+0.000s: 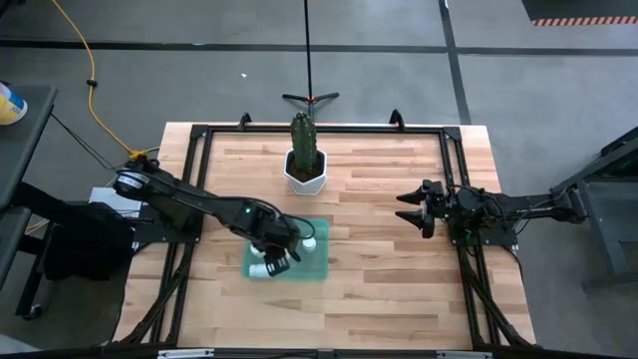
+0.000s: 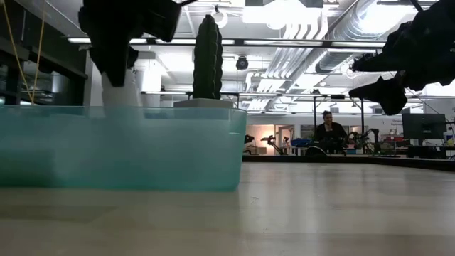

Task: Pick and place pill bottles into a basket
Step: Put the white pill bottle into the green bin

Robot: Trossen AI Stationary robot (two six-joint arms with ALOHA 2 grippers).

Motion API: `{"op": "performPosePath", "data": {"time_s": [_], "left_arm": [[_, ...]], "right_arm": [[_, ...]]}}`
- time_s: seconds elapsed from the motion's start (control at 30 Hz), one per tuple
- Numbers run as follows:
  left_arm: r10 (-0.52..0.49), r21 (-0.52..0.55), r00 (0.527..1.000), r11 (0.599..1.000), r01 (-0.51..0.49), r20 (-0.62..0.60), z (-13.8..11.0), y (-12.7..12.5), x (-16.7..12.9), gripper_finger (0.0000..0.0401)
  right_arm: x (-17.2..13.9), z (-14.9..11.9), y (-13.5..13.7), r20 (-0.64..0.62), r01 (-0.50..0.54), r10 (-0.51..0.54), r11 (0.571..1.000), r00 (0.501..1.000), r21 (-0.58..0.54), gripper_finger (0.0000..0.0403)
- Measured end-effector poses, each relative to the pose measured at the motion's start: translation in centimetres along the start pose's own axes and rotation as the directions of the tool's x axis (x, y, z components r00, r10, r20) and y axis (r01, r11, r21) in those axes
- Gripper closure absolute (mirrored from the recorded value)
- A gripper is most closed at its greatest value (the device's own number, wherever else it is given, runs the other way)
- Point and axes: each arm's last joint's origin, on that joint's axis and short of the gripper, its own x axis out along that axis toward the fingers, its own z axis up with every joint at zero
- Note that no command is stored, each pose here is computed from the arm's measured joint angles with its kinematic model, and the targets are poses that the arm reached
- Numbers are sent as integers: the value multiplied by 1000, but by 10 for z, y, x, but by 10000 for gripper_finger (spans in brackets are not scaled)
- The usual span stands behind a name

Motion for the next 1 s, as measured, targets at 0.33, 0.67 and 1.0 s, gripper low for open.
{"op": "performPosePath", "data": {"time_s": [0.33,0.67,1.0], "left_arm": [[-24,39,1000,999,25,-12,10,-1,15,207],[15,66,996,998,-9,-85,12,-2,40,207],[43,84,993,996,-33,-109,12,-2,48,206]], "right_arm": [[0,-1,0,-7,4,-4,1000,1000,2,110],[0,-2,-2,-10,36,-36,999,999,11,110],[0,-2,-2,-10,37,-36,999,999,14,110]]}}
